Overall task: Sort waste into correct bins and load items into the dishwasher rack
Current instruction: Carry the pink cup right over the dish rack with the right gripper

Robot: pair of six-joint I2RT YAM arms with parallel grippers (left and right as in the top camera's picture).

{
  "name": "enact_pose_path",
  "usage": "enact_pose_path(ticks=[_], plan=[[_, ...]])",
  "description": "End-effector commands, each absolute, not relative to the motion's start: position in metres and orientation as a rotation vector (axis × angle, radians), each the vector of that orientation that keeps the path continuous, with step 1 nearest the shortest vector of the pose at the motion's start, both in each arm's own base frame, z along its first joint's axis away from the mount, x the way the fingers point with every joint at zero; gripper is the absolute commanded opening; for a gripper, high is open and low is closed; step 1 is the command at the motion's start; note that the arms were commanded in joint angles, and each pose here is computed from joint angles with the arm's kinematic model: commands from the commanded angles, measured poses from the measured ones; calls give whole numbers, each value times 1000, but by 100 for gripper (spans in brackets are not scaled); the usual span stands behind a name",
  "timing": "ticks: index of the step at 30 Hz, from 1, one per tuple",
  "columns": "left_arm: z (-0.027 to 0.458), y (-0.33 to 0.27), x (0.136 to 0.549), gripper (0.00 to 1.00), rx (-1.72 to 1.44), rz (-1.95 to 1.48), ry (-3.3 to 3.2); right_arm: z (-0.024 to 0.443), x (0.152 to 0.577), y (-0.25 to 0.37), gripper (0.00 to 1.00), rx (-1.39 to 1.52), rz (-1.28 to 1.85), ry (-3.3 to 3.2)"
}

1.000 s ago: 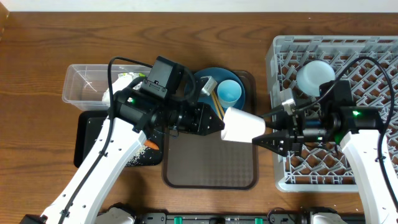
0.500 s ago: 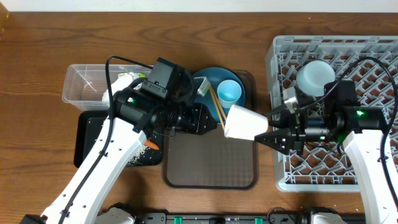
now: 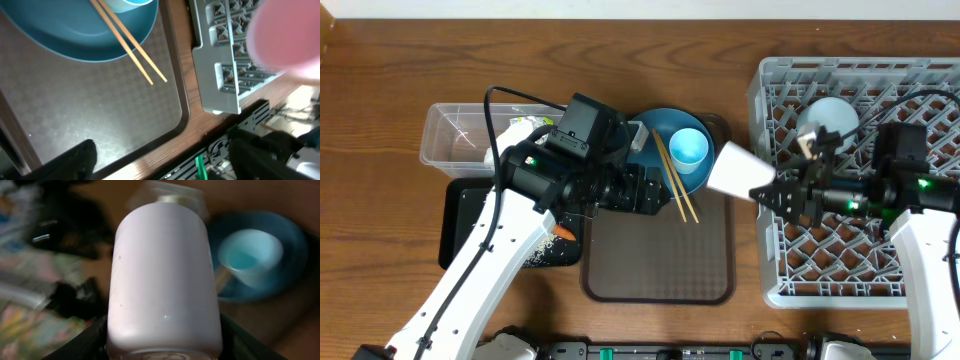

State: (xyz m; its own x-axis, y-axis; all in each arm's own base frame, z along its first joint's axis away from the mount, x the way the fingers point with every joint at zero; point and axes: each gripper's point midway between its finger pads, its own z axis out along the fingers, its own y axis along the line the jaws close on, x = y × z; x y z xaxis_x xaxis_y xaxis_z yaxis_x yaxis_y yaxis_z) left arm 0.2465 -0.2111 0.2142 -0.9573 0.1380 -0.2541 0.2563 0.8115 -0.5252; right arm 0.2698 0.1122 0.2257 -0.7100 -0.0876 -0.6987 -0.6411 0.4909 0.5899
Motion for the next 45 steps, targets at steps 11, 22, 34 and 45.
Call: enact_pose_path(ticks=[11,22,34,45], plan=[[211,-209,248,95,306,-830,2802,200,302,45,19,63,825,2479],[211,-209,248,96,306,-830,2802,227,286,-6,16,276,385,2517],[211,-209,248,96,306,-830,2802,212,262,-20,8,404,266,2620],[211,-209,248,96,307,-830,2801,207,258,-8,7,379,275,2661]])
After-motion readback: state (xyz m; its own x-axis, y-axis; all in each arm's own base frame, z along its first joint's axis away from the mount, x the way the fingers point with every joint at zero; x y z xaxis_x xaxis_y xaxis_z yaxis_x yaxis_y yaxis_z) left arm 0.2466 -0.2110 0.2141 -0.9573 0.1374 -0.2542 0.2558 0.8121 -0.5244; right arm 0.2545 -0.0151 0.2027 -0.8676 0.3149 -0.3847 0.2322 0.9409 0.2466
